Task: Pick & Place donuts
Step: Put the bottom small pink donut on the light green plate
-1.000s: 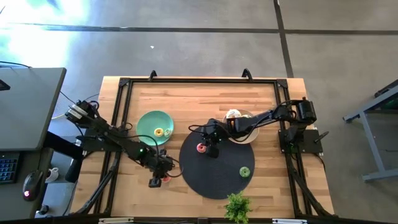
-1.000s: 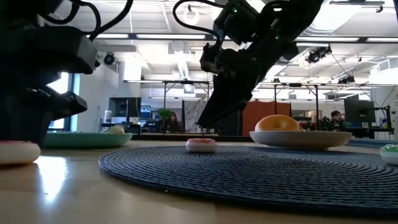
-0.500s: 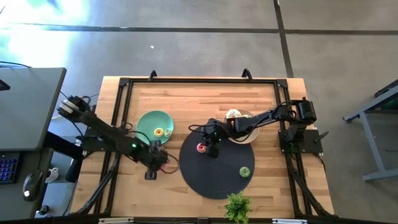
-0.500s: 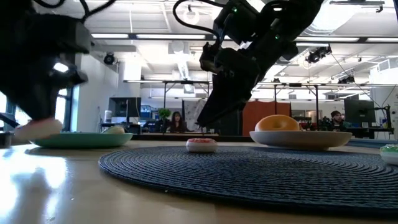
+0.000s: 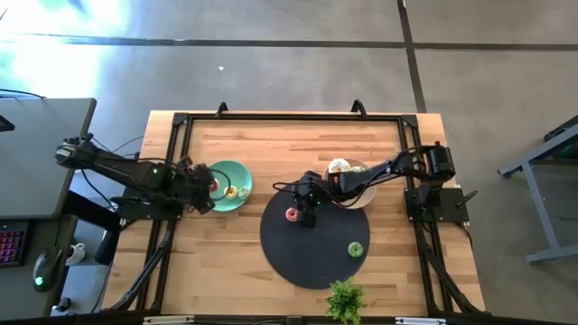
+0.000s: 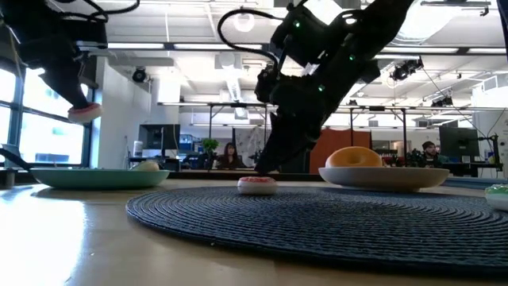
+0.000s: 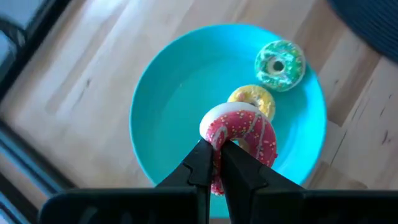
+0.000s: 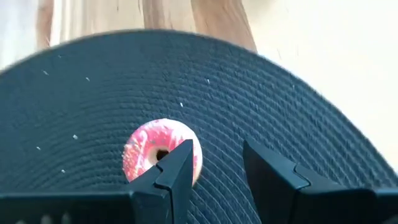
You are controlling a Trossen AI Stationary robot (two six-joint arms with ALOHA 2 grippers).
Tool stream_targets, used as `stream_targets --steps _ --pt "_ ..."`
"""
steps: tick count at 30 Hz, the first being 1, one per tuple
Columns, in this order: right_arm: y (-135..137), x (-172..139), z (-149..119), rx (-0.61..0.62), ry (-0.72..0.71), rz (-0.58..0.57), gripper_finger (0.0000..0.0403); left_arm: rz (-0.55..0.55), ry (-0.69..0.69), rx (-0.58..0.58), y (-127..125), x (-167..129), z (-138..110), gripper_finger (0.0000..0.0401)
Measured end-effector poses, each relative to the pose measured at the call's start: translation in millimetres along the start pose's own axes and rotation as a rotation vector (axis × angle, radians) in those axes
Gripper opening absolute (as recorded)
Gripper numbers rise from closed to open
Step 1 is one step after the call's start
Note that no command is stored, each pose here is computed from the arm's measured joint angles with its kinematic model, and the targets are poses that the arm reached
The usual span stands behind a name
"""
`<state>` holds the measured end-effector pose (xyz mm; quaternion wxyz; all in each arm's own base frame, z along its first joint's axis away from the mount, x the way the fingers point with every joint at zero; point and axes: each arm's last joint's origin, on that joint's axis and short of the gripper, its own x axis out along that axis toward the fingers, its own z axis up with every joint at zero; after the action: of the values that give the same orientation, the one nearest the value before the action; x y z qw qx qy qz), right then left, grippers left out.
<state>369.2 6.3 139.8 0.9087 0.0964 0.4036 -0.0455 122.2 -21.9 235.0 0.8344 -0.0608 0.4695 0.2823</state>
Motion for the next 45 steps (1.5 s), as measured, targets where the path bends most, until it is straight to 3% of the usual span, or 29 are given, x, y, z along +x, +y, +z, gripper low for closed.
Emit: stream_targets --steps 6,21,29,37,45 --pt "-1 3 -3 -0.009 0.015 -0.003 0.0137 0.0 0.027 -0.048 2 6 2 0.0021" --pt "0 3 -3 -0.009 0.023 0.008 0.0137 -0.047 0.131 -0.169 -13 63 -25 0.0022" --pt "0 3 -3 -0.026 0.023 0.023 0.0137 -0.084 0.203 -0.158 -18 80 -39 0.0022" --pt "0 3 -2 -0.029 0.018 0.025 0.0137 -0.071 0.146 -0.052 -18 80 -36 0.0022" --pt "0 3 -2 -0.028 0.011 0.026 0.0137 -0.107 0.119 -0.055 -21 80 -32 0.0021"
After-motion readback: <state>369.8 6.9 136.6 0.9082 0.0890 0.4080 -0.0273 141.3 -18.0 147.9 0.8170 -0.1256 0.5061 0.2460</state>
